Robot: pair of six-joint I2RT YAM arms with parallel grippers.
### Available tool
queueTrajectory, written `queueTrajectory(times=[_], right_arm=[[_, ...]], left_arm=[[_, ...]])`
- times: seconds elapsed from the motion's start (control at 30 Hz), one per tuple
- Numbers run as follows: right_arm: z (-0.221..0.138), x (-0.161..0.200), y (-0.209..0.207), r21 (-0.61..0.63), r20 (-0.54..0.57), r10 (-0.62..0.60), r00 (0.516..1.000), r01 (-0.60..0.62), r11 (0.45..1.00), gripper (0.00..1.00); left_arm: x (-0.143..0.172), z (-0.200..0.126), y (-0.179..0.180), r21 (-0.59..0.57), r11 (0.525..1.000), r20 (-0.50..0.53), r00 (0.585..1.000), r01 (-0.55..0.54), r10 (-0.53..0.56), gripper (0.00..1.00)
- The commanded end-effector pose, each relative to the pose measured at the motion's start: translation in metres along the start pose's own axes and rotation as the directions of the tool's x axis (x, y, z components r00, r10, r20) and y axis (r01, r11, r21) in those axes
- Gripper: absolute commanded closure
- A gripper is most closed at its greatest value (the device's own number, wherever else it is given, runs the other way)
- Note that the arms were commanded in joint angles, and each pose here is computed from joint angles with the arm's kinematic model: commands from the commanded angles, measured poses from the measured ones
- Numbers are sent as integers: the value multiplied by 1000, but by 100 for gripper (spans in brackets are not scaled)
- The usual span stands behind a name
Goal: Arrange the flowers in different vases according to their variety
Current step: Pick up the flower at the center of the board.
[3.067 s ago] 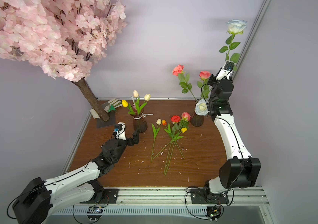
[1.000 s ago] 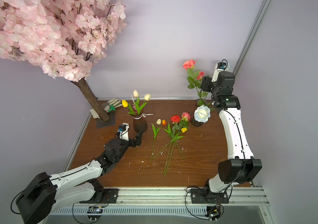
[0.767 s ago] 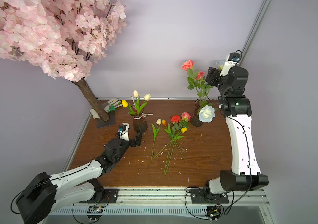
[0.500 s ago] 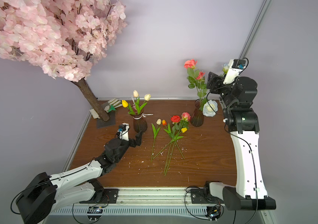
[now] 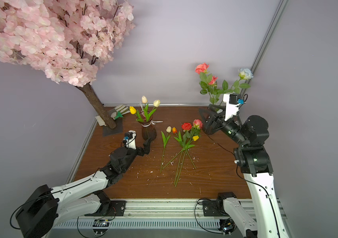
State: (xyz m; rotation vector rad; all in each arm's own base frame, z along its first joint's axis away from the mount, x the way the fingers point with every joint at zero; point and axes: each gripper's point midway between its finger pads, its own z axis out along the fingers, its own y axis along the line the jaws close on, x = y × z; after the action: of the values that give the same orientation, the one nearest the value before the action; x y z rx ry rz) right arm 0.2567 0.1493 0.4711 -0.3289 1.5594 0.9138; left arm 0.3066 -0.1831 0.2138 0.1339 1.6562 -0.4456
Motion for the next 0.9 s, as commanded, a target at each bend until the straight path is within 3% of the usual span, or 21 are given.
queueTrajectory(times=[0.0, 0.3, 0.5, 0.6, 0.87], right_arm=[[17, 24, 21, -69, -53, -37, 998, 33, 997, 28], [57, 130, 15, 35, -277, -56, 959, 68, 997, 31], [68, 204, -24, 242, -416, 16, 909, 94, 966, 42], [64, 233, -51, 362, -443, 77, 893, 99, 927, 52], [50, 274, -110, 604, -436, 177, 883, 141, 784, 54]], left_arm=[[-7, -7, -5, 34, 999, 44, 999, 22, -23, 1], [-18, -21, 8, -10, 999, 105, 994, 37, -36, 1], [-15, -19, 19, -76, 996, 98, 994, 46, -39, 1], [-10, -14, 22, -107, 993, 70, 997, 40, -33, 1], [-2, -4, 24, -139, 989, 25, 999, 42, -39, 1]])
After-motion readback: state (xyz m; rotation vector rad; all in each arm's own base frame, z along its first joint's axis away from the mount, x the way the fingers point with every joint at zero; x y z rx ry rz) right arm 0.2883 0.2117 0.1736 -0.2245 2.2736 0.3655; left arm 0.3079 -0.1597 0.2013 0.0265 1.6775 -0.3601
